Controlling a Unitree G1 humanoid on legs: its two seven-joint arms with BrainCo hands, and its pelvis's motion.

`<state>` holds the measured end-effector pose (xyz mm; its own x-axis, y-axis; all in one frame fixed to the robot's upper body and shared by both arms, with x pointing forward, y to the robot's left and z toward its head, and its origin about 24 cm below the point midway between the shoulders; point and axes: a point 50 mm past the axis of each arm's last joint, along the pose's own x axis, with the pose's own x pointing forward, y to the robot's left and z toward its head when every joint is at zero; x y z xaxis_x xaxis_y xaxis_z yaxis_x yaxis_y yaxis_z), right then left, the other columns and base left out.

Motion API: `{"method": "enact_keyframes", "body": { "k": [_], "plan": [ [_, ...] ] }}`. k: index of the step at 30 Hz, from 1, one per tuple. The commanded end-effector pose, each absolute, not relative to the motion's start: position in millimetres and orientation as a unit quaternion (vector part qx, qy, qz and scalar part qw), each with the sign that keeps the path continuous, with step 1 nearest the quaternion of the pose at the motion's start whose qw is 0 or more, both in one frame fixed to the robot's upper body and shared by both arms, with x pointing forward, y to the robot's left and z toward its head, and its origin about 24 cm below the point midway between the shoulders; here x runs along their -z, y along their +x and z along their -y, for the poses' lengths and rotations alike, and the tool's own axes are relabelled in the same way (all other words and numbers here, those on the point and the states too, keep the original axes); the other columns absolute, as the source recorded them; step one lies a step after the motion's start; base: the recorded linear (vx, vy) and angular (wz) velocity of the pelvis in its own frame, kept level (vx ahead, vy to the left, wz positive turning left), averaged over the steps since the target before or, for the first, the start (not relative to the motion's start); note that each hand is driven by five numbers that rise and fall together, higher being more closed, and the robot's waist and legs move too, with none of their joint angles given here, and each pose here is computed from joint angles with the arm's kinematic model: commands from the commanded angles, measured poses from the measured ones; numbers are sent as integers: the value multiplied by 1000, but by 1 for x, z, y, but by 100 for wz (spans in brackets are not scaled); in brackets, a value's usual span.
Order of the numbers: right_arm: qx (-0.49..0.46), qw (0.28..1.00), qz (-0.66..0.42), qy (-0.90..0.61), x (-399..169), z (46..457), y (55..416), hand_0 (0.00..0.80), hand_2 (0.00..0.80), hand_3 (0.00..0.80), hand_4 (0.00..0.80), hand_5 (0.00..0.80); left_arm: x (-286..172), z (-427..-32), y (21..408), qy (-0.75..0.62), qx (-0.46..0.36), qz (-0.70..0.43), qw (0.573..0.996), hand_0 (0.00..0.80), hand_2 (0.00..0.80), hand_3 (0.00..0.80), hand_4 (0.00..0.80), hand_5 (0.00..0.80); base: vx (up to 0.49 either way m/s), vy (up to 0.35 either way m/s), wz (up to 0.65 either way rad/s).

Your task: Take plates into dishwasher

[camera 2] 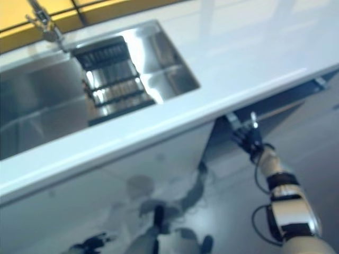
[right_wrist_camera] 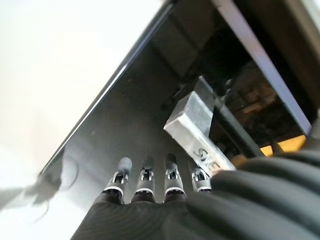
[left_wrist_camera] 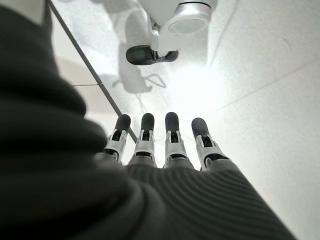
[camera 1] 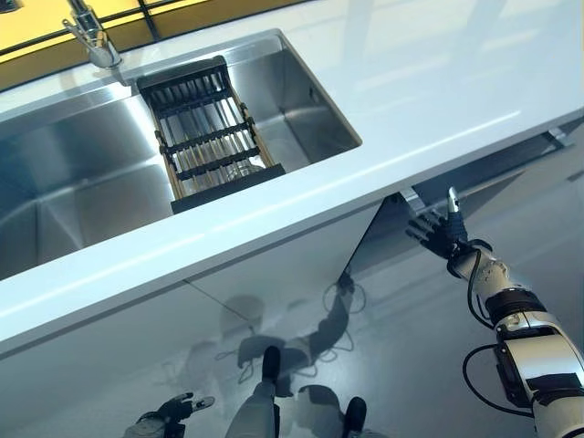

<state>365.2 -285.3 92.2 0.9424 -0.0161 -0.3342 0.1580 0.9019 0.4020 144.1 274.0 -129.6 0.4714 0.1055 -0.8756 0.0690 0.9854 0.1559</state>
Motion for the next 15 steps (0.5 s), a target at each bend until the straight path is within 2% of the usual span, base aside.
{"method": "enact_keyframes", "body": {
  "k": [1,9,15],
  "plan": [
    [77,968,-188,147,-97,314,354,0,0,0,0,0,131,-284,133,125,4,-532,837,0,0,0,0,0,0,0,0],
    [120,931,-340,51,-18,336,299,0,0,0,0,0,129,-284,138,124,4,-533,837,0,0,0,0,0,11,-2,1],
    [121,888,-443,15,43,334,245,0,0,0,0,0,130,-283,140,116,-13,-538,835,0,0,0,0,0,5,2,0]
  ]
}}
